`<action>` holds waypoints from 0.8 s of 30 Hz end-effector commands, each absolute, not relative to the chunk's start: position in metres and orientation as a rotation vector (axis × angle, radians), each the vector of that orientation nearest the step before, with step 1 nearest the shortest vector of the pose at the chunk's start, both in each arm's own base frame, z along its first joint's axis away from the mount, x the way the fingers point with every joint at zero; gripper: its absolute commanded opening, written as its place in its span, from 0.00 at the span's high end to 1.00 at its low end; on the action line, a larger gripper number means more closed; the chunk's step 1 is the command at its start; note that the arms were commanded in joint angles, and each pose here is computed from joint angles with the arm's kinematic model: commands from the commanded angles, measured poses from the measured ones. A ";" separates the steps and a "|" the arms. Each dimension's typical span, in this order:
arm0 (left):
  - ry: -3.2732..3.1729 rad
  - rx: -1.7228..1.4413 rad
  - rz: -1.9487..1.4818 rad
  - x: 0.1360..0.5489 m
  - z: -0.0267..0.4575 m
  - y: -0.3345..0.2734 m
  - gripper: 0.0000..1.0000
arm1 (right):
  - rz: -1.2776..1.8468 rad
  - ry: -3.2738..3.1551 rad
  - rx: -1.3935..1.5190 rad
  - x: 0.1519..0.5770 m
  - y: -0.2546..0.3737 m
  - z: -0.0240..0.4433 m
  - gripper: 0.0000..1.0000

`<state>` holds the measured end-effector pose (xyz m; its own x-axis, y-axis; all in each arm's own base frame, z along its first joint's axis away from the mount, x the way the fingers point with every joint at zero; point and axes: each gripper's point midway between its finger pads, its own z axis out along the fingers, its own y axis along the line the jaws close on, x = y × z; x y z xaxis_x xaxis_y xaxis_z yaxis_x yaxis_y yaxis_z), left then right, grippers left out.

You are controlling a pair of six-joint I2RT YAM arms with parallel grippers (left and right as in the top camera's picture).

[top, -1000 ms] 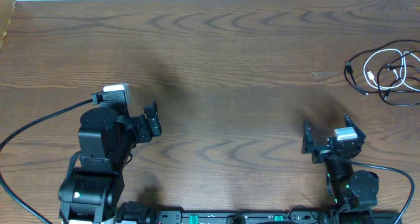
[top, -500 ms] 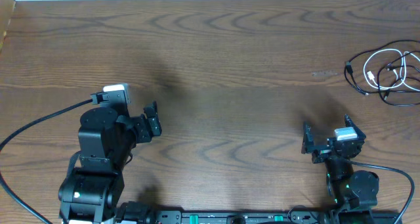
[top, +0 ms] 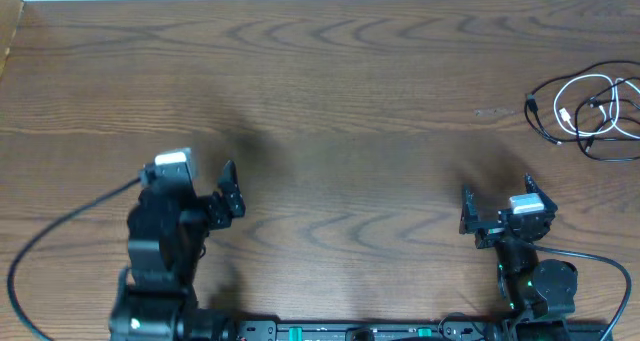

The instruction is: Untangle cables

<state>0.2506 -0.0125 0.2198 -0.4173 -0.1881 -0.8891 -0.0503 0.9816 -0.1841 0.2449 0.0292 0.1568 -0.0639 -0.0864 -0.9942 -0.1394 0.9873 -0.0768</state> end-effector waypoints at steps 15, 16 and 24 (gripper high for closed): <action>1.614 -0.179 -0.161 0.245 0.196 -0.002 0.07 | 0.036 1.633 -0.181 0.245 0.029 0.157 0.01; 1.590 -0.178 -0.163 0.245 0.197 -0.001 0.07 | 0.036 1.634 -0.180 0.245 0.029 0.157 0.01; 1.390 -0.062 -0.053 0.243 0.218 0.000 0.07 | 0.036 1.633 -0.181 0.245 0.029 0.157 0.01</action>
<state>0.2449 -0.0022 0.2151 0.1301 -0.1737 -0.9762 0.0211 0.9848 -0.1724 0.2449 0.0292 0.1568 -0.0639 -0.0868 -0.9942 -0.1398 0.9872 -0.0772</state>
